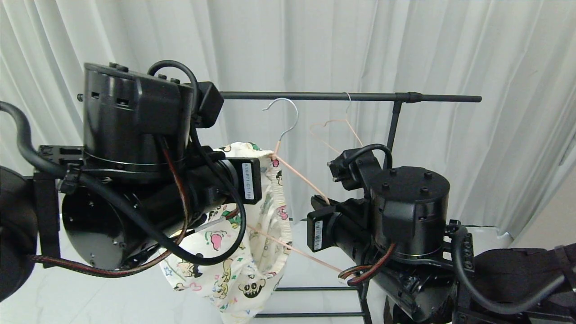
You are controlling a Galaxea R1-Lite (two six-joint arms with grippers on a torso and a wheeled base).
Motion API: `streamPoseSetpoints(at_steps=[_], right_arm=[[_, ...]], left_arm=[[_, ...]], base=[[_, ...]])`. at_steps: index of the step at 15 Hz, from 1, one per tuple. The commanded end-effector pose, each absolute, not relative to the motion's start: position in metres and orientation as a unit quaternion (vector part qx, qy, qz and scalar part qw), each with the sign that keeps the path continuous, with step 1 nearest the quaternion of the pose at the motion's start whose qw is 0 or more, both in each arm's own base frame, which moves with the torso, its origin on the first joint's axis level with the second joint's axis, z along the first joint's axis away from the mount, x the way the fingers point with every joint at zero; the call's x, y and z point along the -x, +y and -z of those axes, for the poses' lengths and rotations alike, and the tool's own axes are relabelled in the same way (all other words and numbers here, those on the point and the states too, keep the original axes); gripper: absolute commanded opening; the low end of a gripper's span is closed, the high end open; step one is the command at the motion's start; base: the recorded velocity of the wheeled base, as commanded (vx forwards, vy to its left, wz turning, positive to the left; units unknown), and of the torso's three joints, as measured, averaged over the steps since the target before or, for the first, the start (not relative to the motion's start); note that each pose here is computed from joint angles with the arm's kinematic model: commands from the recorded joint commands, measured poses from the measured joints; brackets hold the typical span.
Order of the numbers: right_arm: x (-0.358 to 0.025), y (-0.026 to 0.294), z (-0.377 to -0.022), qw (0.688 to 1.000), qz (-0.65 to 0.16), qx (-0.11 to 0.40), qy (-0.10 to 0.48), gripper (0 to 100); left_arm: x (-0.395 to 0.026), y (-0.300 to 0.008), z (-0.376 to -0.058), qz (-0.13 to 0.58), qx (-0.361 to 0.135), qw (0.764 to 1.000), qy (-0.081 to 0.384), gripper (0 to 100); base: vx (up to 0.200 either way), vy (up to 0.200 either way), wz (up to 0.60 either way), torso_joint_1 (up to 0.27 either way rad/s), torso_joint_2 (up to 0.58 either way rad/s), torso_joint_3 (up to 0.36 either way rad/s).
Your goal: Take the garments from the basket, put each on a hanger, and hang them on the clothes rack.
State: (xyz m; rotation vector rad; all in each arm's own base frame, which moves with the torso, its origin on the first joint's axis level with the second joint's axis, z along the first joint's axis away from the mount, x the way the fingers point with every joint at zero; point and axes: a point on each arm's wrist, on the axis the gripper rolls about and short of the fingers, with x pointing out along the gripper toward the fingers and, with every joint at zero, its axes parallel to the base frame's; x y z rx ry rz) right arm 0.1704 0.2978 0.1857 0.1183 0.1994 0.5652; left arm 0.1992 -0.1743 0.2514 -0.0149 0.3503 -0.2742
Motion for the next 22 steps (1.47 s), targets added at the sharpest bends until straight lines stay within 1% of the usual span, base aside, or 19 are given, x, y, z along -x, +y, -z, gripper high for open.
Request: streamPoseSetpoints(at_steps=[1, 2, 6, 7, 9, 11, 12, 13, 14, 15, 16, 17, 19, 20, 21, 22], right_arm=[[-0.17, 0.298, -0.188, 0.954, -0.278, -0.061, 0.093, 0], [-0.17, 0.297, -0.189, 0.954, -0.278, -0.064, 0.088, 0], [-0.169, 0.294, -0.203, 0.957, -0.279, -0.064, 0.054, 0], [-0.169, 0.292, -0.209, 0.958, -0.278, -0.066, 0.038, 0], [-0.168, 0.29, -0.215, 0.959, -0.276, -0.067, 0.021, 0], [-0.166, 0.285, -0.224, 0.96, -0.272, -0.064, 0.002, 0], [-0.165, 0.278, -0.231, 0.961, -0.271, -0.06, -0.008, 0], [-0.166, 0.269, -0.233, 0.963, -0.265, -0.051, -0.013, 0], [-0.165, 0.26, -0.234, 0.962, -0.268, -0.042, -0.014, 0], [-0.162, 0.251, -0.231, 0.959, -0.279, -0.034, -0.011, 0], [-0.158, 0.241, -0.225, 0.956, -0.292, -0.026, -0.003, 0], [-0.152, 0.232, -0.219, 0.953, -0.303, -0.011, 0.005, 0], [-0.142, 0.218, -0.209, 0.946, -0.324, 0.007, 0.001, 0], [-0.136, 0.208, -0.202, 0.94, -0.341, 0.025, -0.001, 0], [-0.129, 0.199, -0.195, 0.933, -0.357, 0.045, 0.003, 0], [-0.123, 0.19, -0.19, 0.926, -0.374, 0.06, 0.005, 0]], left_arm=[[-0.191, -0.161, -0.254, 0.137, 0.01, 0.976, 0.168, 0], [-0.19, -0.16, -0.255, 0.139, 0.011, 0.976, 0.168, 100], [-0.186, -0.156, -0.262, 0.143, 0.007, 0.978, 0.153, 100], [-0.177, -0.148, -0.268, 0.15, -0.023, 0.979, 0.137, 100], [-0.165, -0.137, -0.268, 0.157, -0.054, 0.978, 0.126, 100], [-0.152, -0.127, -0.268, 0.176, -0.07, 0.975, 0.116, 100], [-0.144, -0.121, -0.273, 0.191, -0.071, 0.974, 0.103, 100], [-0.135, -0.113, -0.277, 0.211, -0.085, 0.97, 0.084, 100], [-0.121, -0.103, -0.279, 0.244, -0.143, 0.958, 0.054, 100], [-0.109, -0.094, -0.277, 0.287, -0.209, 0.935, 0.019, 100], [-0.1, -0.087, -0.273, 0.324, -0.244, 0.914, -0.004, 100], [-0.097, -0.082, -0.268, 0.327, -0.243, 0.913, -0.002, 100], [-0.102, -0.078, -0.259, 0.314, -0.245, 0.917, 0.019, 100], [-0.104, -0.079, -0.256, 0.325, -0.241, 0.914, 0.024, 100], [-0.106, -0.082, -0.256, 0.355, -0.235, 0.905, 0.022, 100], [-0.105, -0.084, -0.256, 0.395, -0.227, 0.89, 0.017, 100]], base=[[0.0, 0.0, 0.0, 0.0, 0.0, 0.0], [0.0, 0.0, 0.0, 0.0, 0.0, 0.0], [0.0, 0.0, 0.0, 0.0, 0.0, 0.0], [0.0, 0.0, 0.0, 0.0, 0.0, 0.0], [0.0, 0.0, 0.0, 0.0, 0.0, 0.0], [0.0, 0.0, 0.0, 0.0, 0.0, 0.0], [0.0, 0.0, 0.0, 0.0, 0.0, 0.0], [0.0, 0.0, 0.0, 0.0, 0.0, 0.0], [0.0, 0.0, 0.0, 0.0, 0.0, 0.0], [0.0, 0.0, 0.0, 0.0, 0.0, 0.0], [0.0, 0.0, 0.0, 0.0, 0.0, 0.0], [0.0, 0.0, 0.0, 0.0, 0.0, 0.0], [0.0, 0.0, 0.0, 0.0, 0.0, 0.0], [0.0, 0.0, 0.0, 0.0, 0.0, 0.0], [0.0, 0.0, 0.0, 0.0, 0.0, 0.0], [0.0, 0.0, 0.0, 0.0, 0.0, 0.0]])
